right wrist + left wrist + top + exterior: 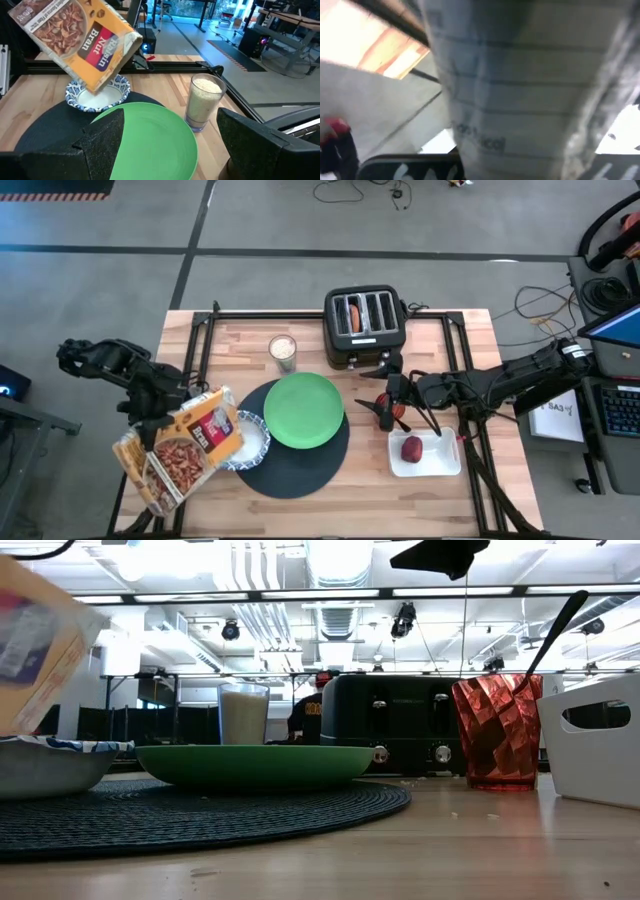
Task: Arrange a breakfast setting
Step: Pour the cereal from the cereal box into the white bowl
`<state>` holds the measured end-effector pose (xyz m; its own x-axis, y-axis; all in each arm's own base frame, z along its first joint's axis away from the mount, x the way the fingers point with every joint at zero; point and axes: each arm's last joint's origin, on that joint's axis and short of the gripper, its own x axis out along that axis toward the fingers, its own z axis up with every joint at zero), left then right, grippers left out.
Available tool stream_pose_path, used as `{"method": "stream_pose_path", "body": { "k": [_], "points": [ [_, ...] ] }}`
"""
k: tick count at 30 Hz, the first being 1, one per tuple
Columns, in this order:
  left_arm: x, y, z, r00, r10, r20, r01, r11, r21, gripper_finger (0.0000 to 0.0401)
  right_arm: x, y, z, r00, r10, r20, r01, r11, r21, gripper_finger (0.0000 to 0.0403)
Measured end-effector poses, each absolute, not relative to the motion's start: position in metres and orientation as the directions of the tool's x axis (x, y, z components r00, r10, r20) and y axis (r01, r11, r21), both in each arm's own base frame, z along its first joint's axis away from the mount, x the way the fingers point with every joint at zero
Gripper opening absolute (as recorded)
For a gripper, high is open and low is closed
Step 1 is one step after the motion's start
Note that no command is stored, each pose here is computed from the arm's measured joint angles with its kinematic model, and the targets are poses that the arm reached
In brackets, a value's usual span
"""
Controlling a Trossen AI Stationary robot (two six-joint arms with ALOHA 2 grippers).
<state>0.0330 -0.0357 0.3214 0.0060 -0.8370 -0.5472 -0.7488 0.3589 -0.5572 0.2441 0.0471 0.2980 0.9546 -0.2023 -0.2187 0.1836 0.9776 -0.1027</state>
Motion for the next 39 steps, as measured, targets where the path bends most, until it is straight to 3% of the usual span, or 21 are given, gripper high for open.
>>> {"method": "stream_pose_path", "body": {
  "k": [39],
  "points": [
    [0.044, -0.04, 0.32, -0.021, -0.827, -0.562, -0.78, 0.365, -0.508, 0.0002, 0.244, 0.046, 0.297, 0.949, -0.215, -0.232, 0.193, 0.975, -0.111, 0.0309]
  ]
}}
